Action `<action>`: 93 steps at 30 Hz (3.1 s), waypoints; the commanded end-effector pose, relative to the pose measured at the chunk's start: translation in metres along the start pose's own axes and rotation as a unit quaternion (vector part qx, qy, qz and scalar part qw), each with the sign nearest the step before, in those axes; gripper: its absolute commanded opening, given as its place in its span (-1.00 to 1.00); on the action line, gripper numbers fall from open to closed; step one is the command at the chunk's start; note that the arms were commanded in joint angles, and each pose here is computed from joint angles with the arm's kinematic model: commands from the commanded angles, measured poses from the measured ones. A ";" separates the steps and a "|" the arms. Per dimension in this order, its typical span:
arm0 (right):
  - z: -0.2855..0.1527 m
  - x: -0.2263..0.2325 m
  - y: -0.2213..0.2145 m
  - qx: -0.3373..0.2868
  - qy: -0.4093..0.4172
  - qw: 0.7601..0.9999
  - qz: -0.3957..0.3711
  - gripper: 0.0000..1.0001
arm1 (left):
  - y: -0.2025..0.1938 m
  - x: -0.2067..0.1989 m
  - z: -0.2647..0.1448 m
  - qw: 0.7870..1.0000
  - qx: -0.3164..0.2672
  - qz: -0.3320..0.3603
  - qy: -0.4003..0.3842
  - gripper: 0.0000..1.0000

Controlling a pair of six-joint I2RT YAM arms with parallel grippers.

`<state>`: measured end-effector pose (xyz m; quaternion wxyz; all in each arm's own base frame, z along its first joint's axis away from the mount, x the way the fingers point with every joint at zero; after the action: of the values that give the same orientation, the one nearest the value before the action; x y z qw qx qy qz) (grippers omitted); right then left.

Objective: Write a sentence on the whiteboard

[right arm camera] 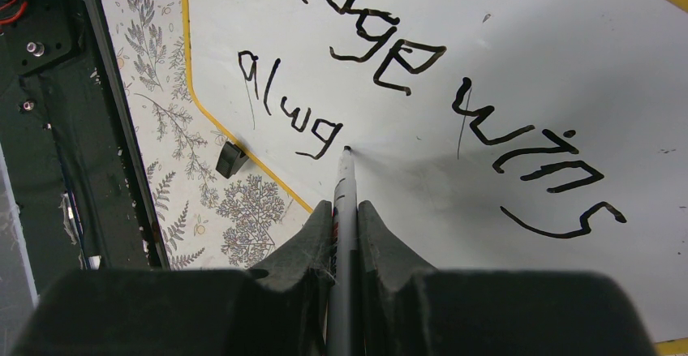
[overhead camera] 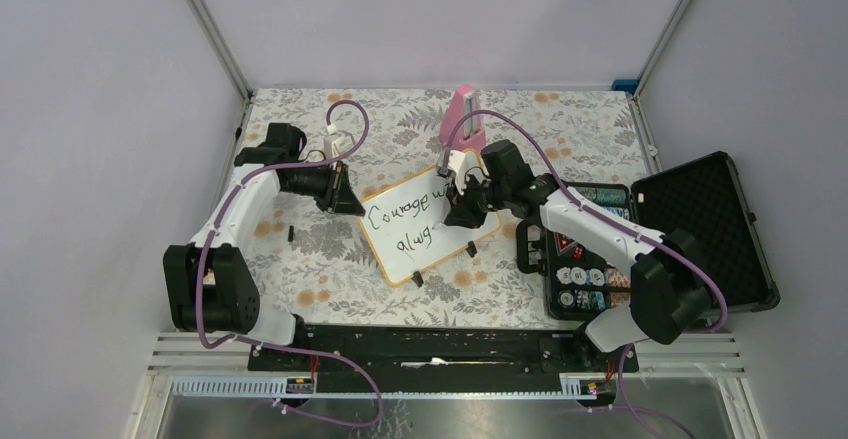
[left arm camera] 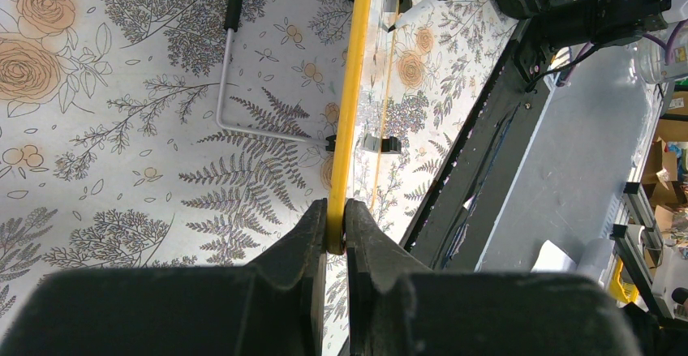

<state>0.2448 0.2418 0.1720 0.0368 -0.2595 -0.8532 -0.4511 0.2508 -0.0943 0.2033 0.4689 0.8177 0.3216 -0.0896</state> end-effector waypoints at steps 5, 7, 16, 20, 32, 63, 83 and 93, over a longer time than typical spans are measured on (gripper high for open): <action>0.003 -0.003 0.010 -0.016 -0.005 1.000 -0.016 -1.00 | 0.004 0.011 0.003 0.999 0.005 0.038 0.021 -1.00; 0.003 -0.003 0.009 -0.014 -0.006 1.000 -0.015 -1.00 | 0.004 0.011 0.003 0.999 0.005 0.038 0.021 -1.00; 0.003 -0.003 0.009 -0.014 -0.006 1.000 -0.016 -1.00 | 0.004 0.012 0.003 0.999 0.006 0.038 0.022 -1.00; 0.003 -0.003 0.009 -0.015 -0.007 1.000 -0.016 -1.00 | 0.004 0.012 0.003 0.999 0.006 0.037 0.021 -1.00; 0.003 -0.003 0.009 -0.014 -0.005 1.000 -0.015 -1.00 | 0.004 0.012 0.003 0.999 0.006 0.037 0.023 -1.00; 0.003 -0.002 0.008 -0.014 -0.003 1.000 -0.013 -1.00 | 0.005 0.012 0.002 0.999 0.006 0.037 0.024 -0.99; 0.002 -0.001 0.008 -0.015 -0.001 1.000 -0.013 -1.00 | 0.005 0.012 0.002 0.999 0.005 0.038 0.024 -0.99; 0.002 0.000 0.006 -0.011 0.001 1.000 -0.013 -1.00 | 0.005 0.013 0.002 0.999 0.004 0.036 0.028 -0.94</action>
<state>0.2446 0.2418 0.1720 0.0372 -0.2594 -0.8532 -0.4511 0.2508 -0.0943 0.2034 0.4686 0.8177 0.3221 -0.0898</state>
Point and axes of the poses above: each gripper's point midway between its finger pads, its own z axis out along the fingers, its own x axis along the line the jaws close on, y = z × x, the point moved 6 cm from there along -z, back along the fingers, and after that the axes turned 10 degrees about z, right-handed, at the moved point
